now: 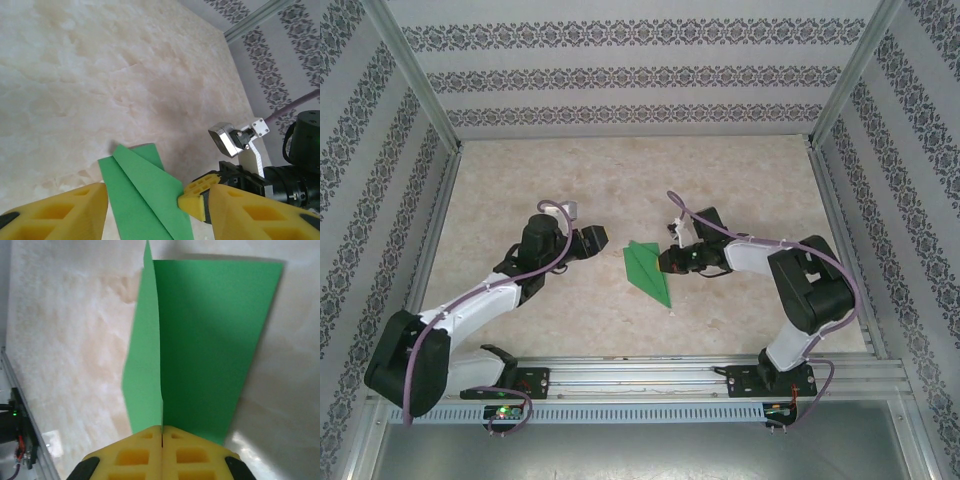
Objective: Fold a paper plane with a square sheet of paper (fold left side to right side)
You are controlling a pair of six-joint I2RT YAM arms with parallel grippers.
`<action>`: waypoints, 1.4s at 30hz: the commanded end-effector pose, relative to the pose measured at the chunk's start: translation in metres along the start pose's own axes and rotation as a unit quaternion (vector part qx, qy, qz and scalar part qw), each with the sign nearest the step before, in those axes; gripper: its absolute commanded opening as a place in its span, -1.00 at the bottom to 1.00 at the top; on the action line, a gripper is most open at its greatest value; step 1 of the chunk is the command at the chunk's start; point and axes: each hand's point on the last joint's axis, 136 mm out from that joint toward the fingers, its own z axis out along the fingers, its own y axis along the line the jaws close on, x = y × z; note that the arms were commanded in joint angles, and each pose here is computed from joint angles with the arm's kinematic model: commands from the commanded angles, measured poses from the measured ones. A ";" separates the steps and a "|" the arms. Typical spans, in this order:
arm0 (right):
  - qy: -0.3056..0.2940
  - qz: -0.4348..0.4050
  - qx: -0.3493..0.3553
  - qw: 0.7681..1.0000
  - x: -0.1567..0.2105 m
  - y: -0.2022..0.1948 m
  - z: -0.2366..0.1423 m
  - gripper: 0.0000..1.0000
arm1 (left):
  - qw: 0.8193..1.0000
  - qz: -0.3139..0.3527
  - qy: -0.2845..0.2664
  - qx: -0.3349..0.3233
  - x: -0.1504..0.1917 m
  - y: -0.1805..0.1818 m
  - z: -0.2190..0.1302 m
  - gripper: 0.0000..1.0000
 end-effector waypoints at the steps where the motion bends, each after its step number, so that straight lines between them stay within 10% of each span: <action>1: -0.057 -0.062 -0.049 0.995 -0.028 0.038 -0.030 -1.00 | 0.996 0.022 -0.050 0.067 -0.030 -0.035 -0.016 0.22; 15: -0.244 -0.233 -0.197 0.920 -0.078 0.175 -0.165 -1.00 | 0.936 0.110 -0.067 0.328 -0.092 -0.182 -0.073 0.38; 31: -0.243 -0.254 -0.242 0.905 -0.065 0.207 -0.162 -1.00 | 0.939 0.077 -0.004 0.335 -0.061 -0.176 -0.035 0.24; 42: -0.235 -0.251 -0.243 0.907 -0.066 0.208 -0.155 -1.00 | 0.936 0.068 0.002 0.346 -0.060 -0.179 -0.030 -0.30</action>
